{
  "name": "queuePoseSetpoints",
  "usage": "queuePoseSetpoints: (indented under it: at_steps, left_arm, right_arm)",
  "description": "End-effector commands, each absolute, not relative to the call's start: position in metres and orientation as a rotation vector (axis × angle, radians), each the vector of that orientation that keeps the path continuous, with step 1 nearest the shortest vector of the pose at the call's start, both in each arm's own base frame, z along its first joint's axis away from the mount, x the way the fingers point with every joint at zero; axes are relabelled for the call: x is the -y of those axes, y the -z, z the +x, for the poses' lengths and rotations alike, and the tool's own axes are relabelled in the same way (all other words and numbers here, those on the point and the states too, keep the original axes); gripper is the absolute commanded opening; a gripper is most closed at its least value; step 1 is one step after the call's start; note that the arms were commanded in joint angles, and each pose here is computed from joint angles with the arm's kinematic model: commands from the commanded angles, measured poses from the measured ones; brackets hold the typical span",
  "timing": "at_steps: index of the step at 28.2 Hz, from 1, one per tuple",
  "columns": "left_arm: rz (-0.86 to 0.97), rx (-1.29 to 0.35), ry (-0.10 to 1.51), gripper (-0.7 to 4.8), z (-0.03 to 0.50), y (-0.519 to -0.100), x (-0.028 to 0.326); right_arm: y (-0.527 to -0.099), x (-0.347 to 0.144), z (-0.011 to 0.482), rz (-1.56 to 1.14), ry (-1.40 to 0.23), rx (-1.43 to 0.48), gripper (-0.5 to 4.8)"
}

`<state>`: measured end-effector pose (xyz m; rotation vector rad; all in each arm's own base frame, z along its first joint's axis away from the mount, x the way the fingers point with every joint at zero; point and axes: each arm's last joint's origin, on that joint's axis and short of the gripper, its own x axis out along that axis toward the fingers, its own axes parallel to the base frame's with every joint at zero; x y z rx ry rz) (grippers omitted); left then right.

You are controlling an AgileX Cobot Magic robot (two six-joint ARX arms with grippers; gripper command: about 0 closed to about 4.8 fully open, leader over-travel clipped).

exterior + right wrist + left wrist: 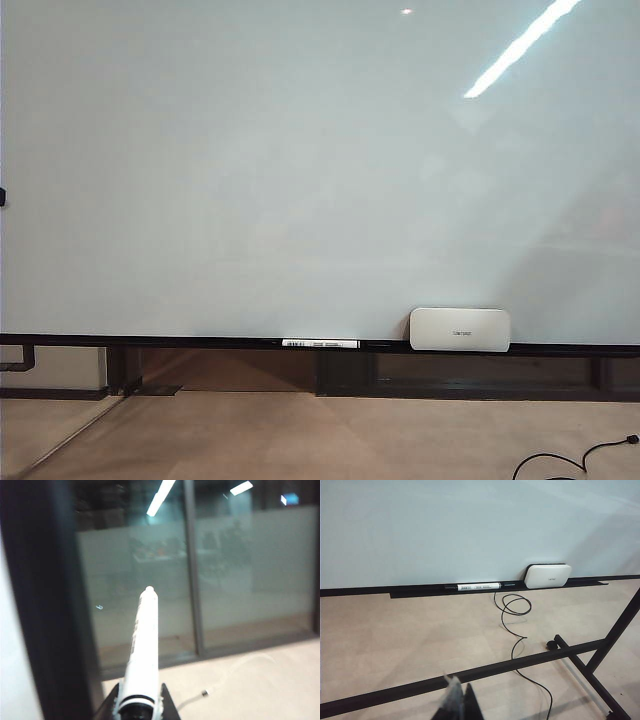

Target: Reach to the right to find the marker pen, pick it up, and write the number 18 on the whiteboard.

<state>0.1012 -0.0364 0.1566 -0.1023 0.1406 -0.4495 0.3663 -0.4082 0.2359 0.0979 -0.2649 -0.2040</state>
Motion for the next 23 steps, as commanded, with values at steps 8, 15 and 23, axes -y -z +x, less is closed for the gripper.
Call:
queuePoseSetpoints:
  at_steps: [8,15,23]
  left_arm:
    - [-0.133,-0.092,0.482,-0.05,0.101,-0.164,0.037]
    - [-0.139,-0.100,0.555,-0.05,0.100,-0.163,0.039]
    - [-0.190,-0.130,0.626,-0.05,0.099,-0.163,0.041]
  right_arm:
    - [-0.326,0.382,0.338,0.115,0.412,0.030,-0.02]
    - [-0.386,0.352,0.309,0.049,0.525,0.065,-0.02]
    - [-0.443,0.315,0.276,0.065,0.579,0.110,-0.02]
